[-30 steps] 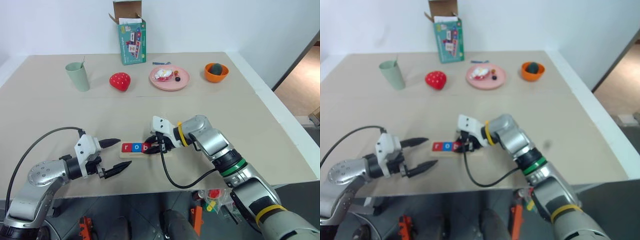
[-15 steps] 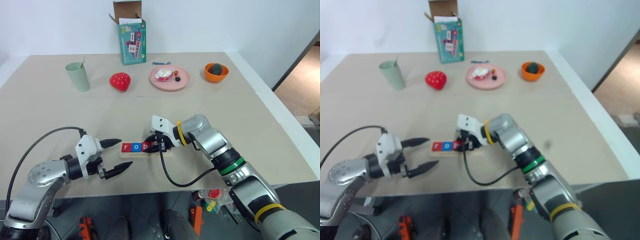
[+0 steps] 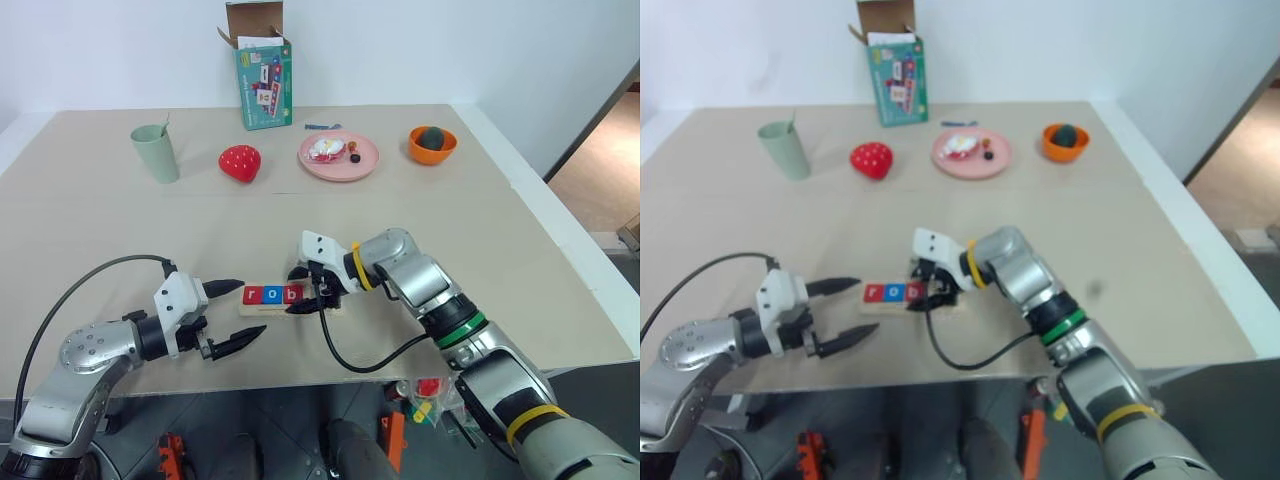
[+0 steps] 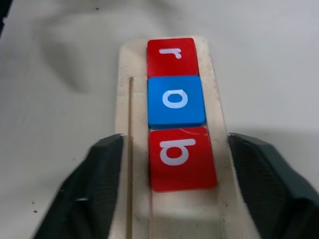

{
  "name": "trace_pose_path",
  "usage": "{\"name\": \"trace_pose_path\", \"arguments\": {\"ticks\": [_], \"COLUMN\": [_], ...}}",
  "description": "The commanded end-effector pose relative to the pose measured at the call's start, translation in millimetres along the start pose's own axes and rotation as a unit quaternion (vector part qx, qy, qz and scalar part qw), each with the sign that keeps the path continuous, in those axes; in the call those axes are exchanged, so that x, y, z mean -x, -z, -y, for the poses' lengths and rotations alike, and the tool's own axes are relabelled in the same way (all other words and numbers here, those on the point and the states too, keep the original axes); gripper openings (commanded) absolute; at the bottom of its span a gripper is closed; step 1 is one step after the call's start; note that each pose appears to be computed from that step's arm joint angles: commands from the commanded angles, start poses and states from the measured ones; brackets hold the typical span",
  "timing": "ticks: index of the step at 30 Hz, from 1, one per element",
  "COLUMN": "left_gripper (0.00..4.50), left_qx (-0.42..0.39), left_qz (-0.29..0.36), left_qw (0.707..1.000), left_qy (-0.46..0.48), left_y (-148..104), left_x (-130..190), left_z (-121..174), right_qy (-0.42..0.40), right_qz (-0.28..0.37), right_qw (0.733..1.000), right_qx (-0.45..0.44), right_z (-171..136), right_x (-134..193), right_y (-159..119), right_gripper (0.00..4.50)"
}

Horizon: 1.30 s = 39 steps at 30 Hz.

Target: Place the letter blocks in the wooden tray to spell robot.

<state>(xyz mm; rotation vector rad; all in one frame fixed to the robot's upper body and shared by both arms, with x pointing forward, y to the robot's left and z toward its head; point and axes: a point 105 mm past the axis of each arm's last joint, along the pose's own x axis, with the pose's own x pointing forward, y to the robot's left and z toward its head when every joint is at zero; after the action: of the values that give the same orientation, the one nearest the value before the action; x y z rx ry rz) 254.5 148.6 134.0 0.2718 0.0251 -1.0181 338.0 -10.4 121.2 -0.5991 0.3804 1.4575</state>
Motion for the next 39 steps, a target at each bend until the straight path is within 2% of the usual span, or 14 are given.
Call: {"name": "trace_pose_path", "arguments": {"ticks": [1, 6, 8, 12, 15, 32, 33, 39], "left_gripper": [4.5, 4.5, 4.5, 4.5, 4.5, 4.5, 4.5, 4.5], "left_qx": [-0.02, -0.028, -0.031, -0.042, -0.043, -0.048, -0.049, -0.05], "left_qz": [0.004, 0.013, 0.009, 0.0, 0.001, 0.002, 0.003, 0.001], "left_qw": [1.0, 0.999, 0.998, 0.996, 0.996, 0.996, 0.996, 0.996], "left_qy": [0.003, 0.031, 0.056, 0.083, 0.085, 0.073, 0.072, 0.069], "left_y": [-6, -15, -17, -19, -19, -18, -18, -17], "left_x": [1, -2, -3, -5, -8, -8, -8, -7], "left_z": [0, 7, 12, 15, 14, 16, 16, 17], "right_qy": [0.018, 0.063, 0.108, 0.167, 0.175, 0.16, 0.158, 0.154], "right_qz": [0.038, 0.157, 0.181, 0.102, 0.08, 0.044, 0.035, 0.027], "right_qw": [0.999, 0.983, 0.973, 0.978, 0.978, 0.984, 0.985, 0.986], "right_qx": [0.011, -0.076, -0.092, -0.076, -0.075, -0.072, -0.067, -0.063], "right_z": [8, 26, 37, 43, 45, 55, 55, 55], "right_x": [12, 53, 79, 96, 93, 69, 68, 66], "right_y": [-25, -66, -61, -3, 14, 39, 42, 49], "right_gripper": [4.39, 4.39, 4.39, 4.39, 4.39, 4.39, 3.85, 1.83]}}
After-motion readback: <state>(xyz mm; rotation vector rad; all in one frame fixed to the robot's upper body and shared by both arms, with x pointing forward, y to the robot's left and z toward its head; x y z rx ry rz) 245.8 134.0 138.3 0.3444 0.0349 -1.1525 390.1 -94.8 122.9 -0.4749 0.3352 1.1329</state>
